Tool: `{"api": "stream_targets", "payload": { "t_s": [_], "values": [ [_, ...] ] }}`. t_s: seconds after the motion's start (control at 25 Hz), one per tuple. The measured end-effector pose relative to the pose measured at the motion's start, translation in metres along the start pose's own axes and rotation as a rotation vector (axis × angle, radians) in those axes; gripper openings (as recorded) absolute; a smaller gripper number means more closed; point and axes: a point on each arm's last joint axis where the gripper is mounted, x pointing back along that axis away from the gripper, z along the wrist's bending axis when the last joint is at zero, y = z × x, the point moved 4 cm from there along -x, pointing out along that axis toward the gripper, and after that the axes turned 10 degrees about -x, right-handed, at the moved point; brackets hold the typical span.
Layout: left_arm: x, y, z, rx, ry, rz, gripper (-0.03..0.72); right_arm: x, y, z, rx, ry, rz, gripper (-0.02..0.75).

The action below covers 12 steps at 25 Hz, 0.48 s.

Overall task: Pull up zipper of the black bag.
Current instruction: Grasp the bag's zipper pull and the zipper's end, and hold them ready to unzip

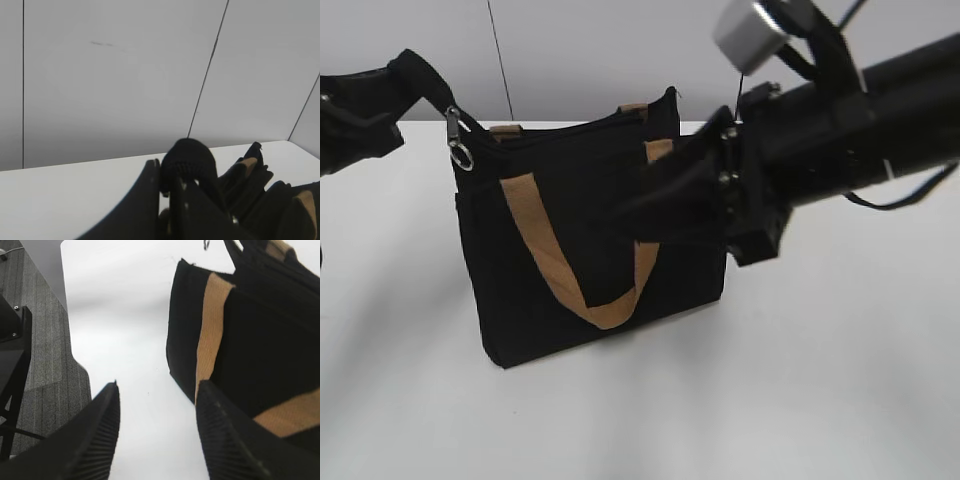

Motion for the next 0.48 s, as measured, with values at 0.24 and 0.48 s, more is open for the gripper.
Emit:
{"api": "stream_targets", "payload": {
  "t_s": [0.24, 0.48],
  "values": [
    [0.0, 0.0, 0.0, 0.0, 0.0, 0.0, 0.023, -0.047, 0.033, -0.017, 0.075, 0.052, 0.001, 0.389],
    [0.0, 0.0, 0.0, 0.0, 0.0, 0.001, 0.023, -0.091, 0.053, -0.021, 0.114, 0.1, 0.001, 0.389]
  ]
}}
